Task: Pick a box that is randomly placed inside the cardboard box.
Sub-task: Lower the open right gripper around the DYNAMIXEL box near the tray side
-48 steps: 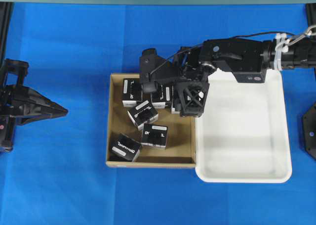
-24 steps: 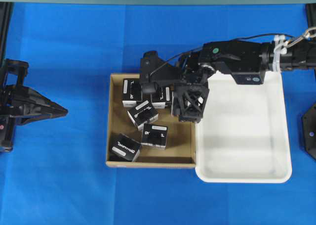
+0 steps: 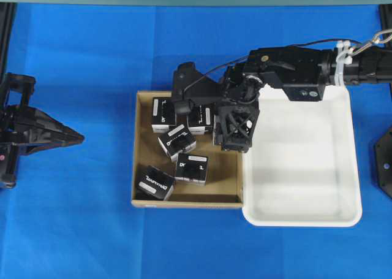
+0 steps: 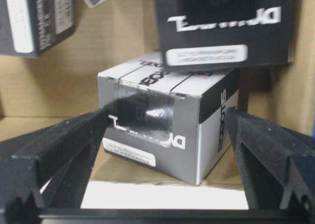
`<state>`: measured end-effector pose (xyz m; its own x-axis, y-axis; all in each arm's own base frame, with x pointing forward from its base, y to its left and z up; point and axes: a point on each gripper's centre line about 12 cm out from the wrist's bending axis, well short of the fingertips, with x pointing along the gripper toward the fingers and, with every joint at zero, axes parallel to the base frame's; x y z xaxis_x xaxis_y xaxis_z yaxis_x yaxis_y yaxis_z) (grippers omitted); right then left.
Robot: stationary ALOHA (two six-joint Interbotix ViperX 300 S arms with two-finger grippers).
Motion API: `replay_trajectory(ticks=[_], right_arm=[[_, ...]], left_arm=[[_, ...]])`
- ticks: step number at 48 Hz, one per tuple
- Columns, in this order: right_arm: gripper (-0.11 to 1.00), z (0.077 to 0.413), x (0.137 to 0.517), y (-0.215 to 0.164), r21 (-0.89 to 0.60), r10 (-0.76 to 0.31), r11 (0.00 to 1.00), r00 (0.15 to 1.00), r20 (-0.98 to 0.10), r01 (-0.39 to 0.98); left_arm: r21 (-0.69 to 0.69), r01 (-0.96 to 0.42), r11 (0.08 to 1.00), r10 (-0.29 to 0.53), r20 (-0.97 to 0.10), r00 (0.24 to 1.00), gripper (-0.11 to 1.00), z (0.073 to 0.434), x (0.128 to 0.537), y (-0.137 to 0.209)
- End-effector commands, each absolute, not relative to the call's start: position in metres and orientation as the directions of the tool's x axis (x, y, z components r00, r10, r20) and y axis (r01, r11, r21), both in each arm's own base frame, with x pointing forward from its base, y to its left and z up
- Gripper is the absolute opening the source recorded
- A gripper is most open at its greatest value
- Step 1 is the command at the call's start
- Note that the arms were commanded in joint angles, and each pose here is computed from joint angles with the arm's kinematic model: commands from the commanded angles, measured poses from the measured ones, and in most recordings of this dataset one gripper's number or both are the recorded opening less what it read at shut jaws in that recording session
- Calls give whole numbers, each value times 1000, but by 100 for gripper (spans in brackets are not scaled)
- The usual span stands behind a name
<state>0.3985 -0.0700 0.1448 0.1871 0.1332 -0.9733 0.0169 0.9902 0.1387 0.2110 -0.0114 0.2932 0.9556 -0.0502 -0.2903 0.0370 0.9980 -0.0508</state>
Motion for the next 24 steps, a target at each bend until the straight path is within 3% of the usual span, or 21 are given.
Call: replay_trajectory(ticks=[1, 24], right_arm=[[99, 149, 401, -64, 144, 140, 990, 201, -970, 9], [100, 163, 405, -55, 235, 222, 971, 220, -950, 36]], left_arm=[[-48, 36, 998, -47, -262, 964, -7, 304, 214, -11], [-48, 37, 998, -49, -265, 963, -7, 302, 214, -11]])
